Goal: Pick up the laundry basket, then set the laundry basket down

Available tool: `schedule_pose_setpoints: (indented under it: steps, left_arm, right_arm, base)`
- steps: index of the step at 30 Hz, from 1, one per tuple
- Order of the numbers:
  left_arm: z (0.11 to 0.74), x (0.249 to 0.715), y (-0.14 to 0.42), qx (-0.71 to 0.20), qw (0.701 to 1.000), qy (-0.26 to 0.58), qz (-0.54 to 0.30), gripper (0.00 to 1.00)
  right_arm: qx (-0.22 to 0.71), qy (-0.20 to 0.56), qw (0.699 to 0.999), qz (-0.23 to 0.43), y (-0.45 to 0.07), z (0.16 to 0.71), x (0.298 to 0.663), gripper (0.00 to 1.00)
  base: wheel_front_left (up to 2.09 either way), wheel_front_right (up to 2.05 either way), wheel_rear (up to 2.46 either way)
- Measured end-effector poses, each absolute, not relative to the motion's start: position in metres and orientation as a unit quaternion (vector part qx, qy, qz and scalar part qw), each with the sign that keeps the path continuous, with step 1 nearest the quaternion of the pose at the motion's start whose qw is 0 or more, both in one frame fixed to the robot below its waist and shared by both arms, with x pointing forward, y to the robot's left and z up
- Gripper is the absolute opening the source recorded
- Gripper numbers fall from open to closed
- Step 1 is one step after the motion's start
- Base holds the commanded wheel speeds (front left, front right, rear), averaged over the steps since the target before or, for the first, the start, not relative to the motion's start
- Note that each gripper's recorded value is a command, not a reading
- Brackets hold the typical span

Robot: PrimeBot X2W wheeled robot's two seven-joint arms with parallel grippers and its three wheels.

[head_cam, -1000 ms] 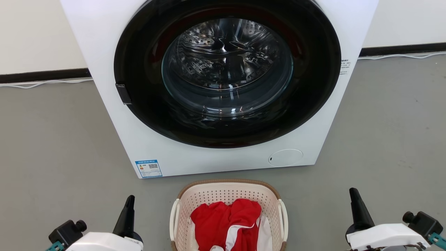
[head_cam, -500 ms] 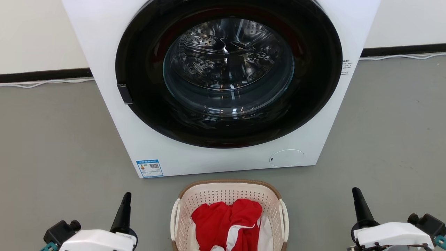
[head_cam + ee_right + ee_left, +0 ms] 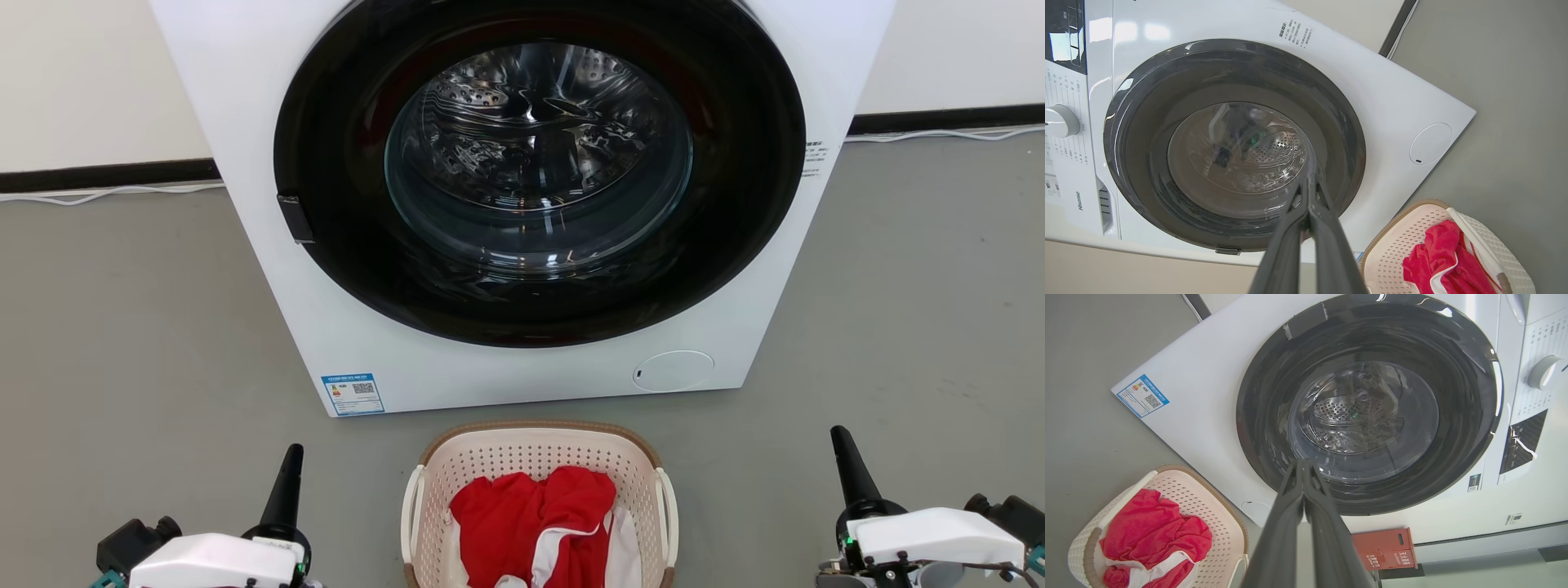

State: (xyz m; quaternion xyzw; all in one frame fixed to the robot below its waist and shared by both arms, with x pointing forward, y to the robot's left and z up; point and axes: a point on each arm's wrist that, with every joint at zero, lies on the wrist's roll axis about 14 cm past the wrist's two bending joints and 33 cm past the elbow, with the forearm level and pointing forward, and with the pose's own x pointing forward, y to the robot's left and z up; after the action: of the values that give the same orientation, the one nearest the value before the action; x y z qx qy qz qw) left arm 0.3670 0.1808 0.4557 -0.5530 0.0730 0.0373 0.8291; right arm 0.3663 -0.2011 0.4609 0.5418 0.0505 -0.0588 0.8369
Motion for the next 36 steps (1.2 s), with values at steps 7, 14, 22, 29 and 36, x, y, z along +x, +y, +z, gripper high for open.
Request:
schedule_pose_setpoints:
  steps: [7, 14, 22, 29, 36]
  left_arm:
    - [0.458, 0.368, 0.183, -0.581, 0.81, 0.068, 0.039, 0.0]
    - [0.461, 0.368, 0.184, -0.609, 0.789, 0.066, 0.038, 0.0]
    - [0.467, 0.372, 0.185, -0.641, 0.765, 0.056, 0.035, 0.0]
    - [0.469, 0.372, 0.187, -0.663, 0.746, 0.053, 0.033, 0.0]
    - [0.472, 0.373, 0.188, -0.688, 0.723, 0.048, 0.029, 0.0]
  right_arm:
    - [0.573, 0.046, 0.816, -0.061, -0.203, 0.462, 0.367, 0.0]
    - [0.602, 0.043, 0.795, -0.062, -0.205, 0.464, 0.367, 0.0]
    - [0.635, 0.041, 0.769, -0.058, -0.205, 0.466, 0.368, 0.0]
    - [0.659, 0.036, 0.749, -0.057, -0.207, 0.467, 0.369, 0.0]
    - [0.685, 0.029, 0.726, -0.052, -0.208, 0.472, 0.37, 0.0]
  base:
    - [0.0, 0.0, 0.0]
    - [0.0, 0.0, 0.0]
    - [0.0, 0.0, 0.0]
    - [0.0, 0.0, 0.0]
    - [0.0, 0.0, 0.0]
